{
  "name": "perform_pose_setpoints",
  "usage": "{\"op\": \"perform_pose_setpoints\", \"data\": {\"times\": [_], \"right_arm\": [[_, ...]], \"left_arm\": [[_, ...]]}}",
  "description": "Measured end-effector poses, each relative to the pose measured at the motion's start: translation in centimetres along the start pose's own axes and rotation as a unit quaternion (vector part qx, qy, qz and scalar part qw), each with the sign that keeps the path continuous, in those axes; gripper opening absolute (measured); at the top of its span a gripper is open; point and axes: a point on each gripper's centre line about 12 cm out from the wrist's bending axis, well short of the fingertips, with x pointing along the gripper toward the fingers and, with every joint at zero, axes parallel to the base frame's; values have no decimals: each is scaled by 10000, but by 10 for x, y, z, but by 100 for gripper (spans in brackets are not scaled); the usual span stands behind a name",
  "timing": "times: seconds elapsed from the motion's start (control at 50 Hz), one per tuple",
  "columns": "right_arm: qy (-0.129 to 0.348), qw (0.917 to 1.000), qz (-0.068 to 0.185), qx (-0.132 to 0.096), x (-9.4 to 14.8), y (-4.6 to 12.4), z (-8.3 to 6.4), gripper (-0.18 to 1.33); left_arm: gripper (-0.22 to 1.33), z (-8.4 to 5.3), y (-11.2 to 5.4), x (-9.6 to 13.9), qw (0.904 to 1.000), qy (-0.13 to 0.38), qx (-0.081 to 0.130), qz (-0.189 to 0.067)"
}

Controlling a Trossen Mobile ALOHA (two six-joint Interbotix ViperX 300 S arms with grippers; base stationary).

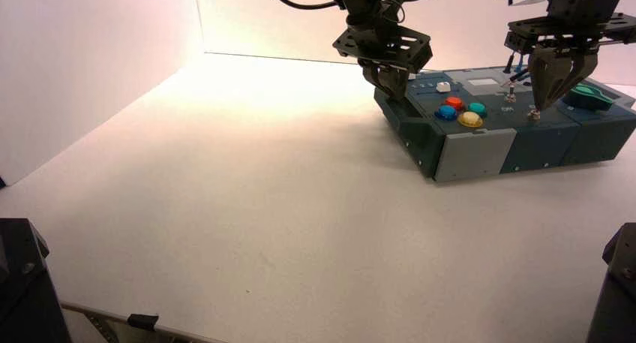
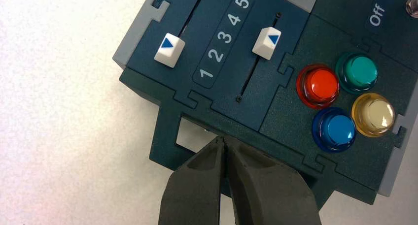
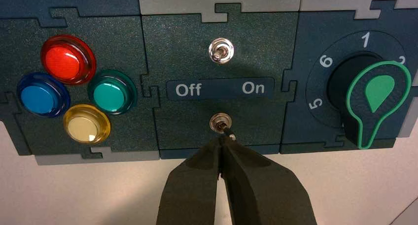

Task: Flip the bottom switch on with the right gripper.

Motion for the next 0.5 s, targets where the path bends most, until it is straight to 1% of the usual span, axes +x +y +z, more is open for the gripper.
{"op": "perform_pose_setpoints", "data": {"times": [0.3, 0.34, 0.42, 0.5], "right_arm": [[-4, 10000, -26, 5, -2, -2, -1, -14], [-64, 9999, -62, 57, -5, -6, -1, -14], [-165, 9998, -61, 72, -11, -6, -1, -14], [-273, 9996, -56, 98, -17, -6, -1, -14]], "left_arm": [[-16, 0, 0, 0, 10000, 7, -8, -3], [-16, -2, 1, 0, 10000, 28, -9, -4], [-16, -2, 1, 0, 10000, 39, -31, -10], [-16, -1, 0, 0, 10000, 27, -7, -9]]}}
